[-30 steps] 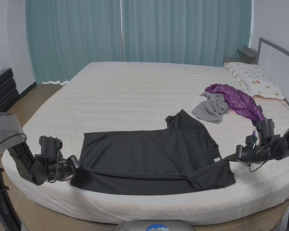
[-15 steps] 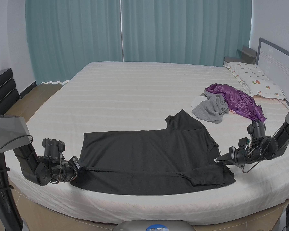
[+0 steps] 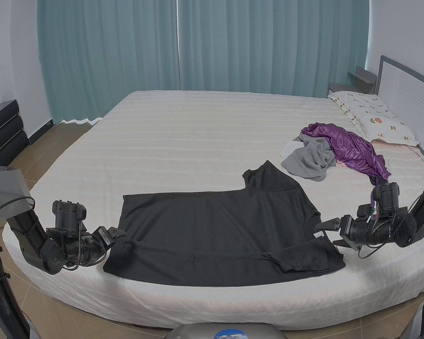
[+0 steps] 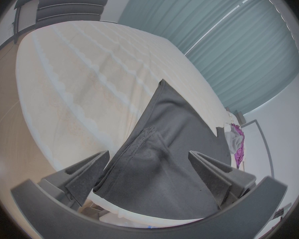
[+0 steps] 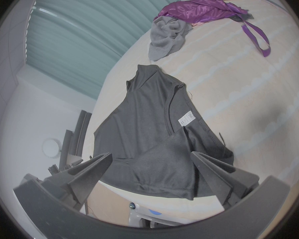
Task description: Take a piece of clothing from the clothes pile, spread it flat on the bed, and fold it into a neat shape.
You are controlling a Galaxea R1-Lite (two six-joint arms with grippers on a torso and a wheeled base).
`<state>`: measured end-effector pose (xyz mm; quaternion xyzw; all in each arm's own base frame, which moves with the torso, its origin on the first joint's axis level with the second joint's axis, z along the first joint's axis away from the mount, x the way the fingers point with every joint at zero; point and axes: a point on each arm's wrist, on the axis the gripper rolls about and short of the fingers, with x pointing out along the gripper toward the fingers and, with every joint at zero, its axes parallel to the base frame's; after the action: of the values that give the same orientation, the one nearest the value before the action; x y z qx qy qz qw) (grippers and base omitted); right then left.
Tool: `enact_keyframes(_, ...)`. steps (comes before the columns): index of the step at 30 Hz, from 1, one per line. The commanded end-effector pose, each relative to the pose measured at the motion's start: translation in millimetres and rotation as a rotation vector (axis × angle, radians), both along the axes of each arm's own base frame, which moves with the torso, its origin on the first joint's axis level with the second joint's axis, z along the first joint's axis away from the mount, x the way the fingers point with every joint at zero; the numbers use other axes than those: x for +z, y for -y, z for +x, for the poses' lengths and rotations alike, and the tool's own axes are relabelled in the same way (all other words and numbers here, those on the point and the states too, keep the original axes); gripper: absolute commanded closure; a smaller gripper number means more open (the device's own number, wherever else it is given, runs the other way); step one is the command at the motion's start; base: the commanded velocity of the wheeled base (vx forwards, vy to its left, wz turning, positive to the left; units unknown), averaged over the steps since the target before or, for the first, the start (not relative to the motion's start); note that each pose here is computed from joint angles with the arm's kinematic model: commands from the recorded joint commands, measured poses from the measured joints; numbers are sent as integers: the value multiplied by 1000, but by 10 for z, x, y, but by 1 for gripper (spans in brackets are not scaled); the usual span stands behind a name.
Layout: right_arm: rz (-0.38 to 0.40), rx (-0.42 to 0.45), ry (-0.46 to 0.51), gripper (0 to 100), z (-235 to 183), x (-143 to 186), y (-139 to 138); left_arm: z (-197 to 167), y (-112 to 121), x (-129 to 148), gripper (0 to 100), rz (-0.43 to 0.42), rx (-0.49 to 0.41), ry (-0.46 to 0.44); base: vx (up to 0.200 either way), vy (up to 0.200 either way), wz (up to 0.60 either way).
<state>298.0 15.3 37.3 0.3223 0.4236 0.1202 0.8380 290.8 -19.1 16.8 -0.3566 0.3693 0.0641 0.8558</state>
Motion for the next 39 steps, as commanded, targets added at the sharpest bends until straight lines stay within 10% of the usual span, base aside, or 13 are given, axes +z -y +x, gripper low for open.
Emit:
enact_keyframes(1,37,-27,8,0,-172,67,-16,-95,-33,256,0,-24,34,73,0,0,0)
enact_keyframes(9,157,-142,7,0,-216,86,-10,-121,-32,290,0,-122,102,61,0,0,0)
enact_keyframes(39,145,-134,-29,0,-307,12,-28,-123,3,308,0,-55,7,79,40,0,0)
